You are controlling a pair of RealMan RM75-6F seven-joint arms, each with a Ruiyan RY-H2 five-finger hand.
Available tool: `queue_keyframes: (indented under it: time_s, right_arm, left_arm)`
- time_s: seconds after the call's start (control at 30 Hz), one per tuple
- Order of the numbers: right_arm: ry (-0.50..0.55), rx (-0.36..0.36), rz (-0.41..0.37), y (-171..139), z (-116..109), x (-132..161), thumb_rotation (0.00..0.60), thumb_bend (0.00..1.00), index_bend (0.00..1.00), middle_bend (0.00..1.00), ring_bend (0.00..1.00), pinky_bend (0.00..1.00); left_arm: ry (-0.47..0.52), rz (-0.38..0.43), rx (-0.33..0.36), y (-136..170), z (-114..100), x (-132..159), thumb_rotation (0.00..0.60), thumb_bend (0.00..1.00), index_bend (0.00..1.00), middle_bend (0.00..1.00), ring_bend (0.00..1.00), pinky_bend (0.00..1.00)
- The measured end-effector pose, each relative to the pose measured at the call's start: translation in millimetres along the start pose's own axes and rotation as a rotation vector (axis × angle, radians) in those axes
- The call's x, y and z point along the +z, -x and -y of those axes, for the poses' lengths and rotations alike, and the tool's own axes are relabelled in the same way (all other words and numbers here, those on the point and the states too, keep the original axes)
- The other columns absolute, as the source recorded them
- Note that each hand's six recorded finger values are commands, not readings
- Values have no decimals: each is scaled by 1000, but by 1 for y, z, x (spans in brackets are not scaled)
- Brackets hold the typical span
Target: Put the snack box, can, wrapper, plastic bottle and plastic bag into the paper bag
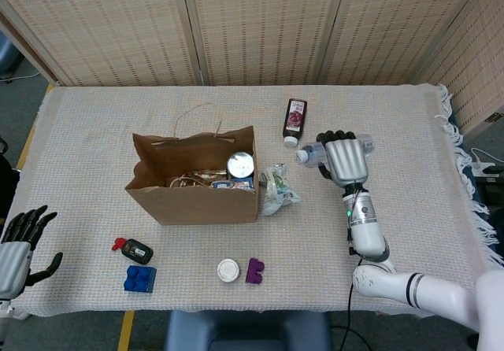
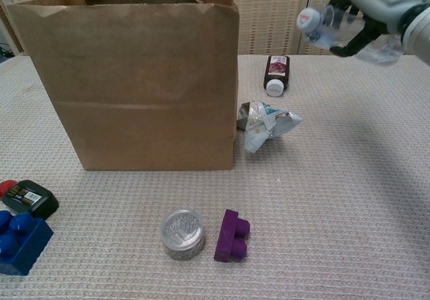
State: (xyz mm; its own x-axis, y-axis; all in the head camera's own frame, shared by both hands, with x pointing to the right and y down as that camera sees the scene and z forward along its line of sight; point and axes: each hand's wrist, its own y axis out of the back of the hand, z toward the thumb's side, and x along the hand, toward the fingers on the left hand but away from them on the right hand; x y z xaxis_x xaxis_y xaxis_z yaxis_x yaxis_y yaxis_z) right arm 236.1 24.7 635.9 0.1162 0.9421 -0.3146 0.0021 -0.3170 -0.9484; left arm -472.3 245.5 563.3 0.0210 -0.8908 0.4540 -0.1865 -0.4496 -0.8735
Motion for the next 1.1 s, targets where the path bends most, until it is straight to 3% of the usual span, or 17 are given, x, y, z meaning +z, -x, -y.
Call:
queue_keyframes:
  time_s: [0.2, 0.37, 0.5, 0.77, 1.1]
  right_arm:
    - [213, -244, -4, -9, -72, -8, 600, 293, 568, 502, 530, 624]
    - [305, -374, -87, -18, -107, 4, 600, 293, 567, 502, 528, 624]
    - [431, -467, -182, -25, -130, 31, 600, 293, 565, 502, 524, 624]
    - [643, -486, -299, -32, -135, 96, 600, 293, 559, 502, 523, 624]
    - [867, -377, -353, -40, -113, 163, 600, 293, 552, 502, 521, 624]
  left_arm:
    - [-18, -3, 3, 0, 0, 1, 600, 368, 114, 0, 0, 0]
    - [-24, -8, 7, 0, 1, 1, 600, 368, 114, 0, 0, 0]
    - [-25, -10, 8, 0, 1, 2, 600, 368, 114, 0, 0, 0]
    - [-18, -9, 6, -1, 0, 1, 600, 368, 114, 0, 0, 0]
    - [-15, -4, 4, -1, 0, 1, 600, 368, 114, 0, 0, 0]
